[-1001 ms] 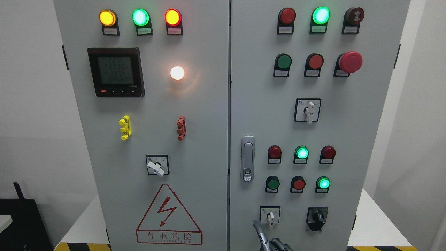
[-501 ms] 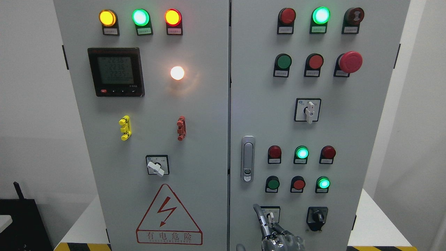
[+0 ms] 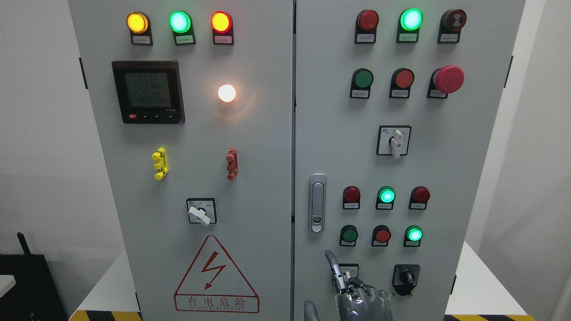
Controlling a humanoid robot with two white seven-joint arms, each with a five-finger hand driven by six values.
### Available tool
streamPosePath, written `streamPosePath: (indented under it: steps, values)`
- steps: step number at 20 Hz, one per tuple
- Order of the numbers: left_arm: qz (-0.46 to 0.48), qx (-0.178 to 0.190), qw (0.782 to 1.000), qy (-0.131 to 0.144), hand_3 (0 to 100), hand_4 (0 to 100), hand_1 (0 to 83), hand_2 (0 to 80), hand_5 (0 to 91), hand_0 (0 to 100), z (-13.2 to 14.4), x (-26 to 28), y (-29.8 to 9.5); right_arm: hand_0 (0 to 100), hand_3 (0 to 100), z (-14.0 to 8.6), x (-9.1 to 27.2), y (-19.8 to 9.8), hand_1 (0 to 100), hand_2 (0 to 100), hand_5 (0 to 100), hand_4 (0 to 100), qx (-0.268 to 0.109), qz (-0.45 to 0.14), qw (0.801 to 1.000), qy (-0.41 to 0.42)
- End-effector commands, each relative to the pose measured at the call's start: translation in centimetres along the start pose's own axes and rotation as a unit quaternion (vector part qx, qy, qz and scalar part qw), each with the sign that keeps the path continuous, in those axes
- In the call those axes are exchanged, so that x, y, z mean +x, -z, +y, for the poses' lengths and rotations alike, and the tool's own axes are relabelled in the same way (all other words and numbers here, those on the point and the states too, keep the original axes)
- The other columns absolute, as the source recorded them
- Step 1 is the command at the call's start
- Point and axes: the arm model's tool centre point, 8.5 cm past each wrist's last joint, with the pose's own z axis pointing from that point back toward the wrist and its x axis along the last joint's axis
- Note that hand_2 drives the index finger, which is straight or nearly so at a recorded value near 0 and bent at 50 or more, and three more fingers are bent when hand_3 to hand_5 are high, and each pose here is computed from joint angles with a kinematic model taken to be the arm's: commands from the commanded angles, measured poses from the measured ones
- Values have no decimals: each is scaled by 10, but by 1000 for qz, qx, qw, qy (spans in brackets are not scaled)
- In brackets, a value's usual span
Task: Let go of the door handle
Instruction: 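Raise the right hand up toward the silver door handle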
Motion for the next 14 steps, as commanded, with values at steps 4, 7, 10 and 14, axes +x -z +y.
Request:
streamPosePath:
  steps: [4, 7, 10, 14]
  values:
    - [-15, -3, 1000, -1, 0, 0, 389, 0, 0, 120, -2, 10, 1, 418, 986, -2, -1, 13, 363, 0, 949, 865, 4, -2, 1000, -8]
    - [-15, -3, 1000, -1, 0, 0, 389, 0, 0, 120, -2, 10, 1, 419, 986, -2, -1, 18, 360, 0, 950, 866, 8, -5, 1000, -13]
    - [-15, -3, 1000, -1, 0, 0, 389, 0, 0, 120, -2, 10, 1, 420, 986, -1, -3, 22, 357, 0, 952, 867, 11, 1, 1000, -16]
    - [-15, -3, 1000, 0, 0, 0, 389, 0, 0, 120, -2, 10, 1, 423, 987, -2, -1, 28, 348, 0, 957, 867, 9, 0, 1000, -16]
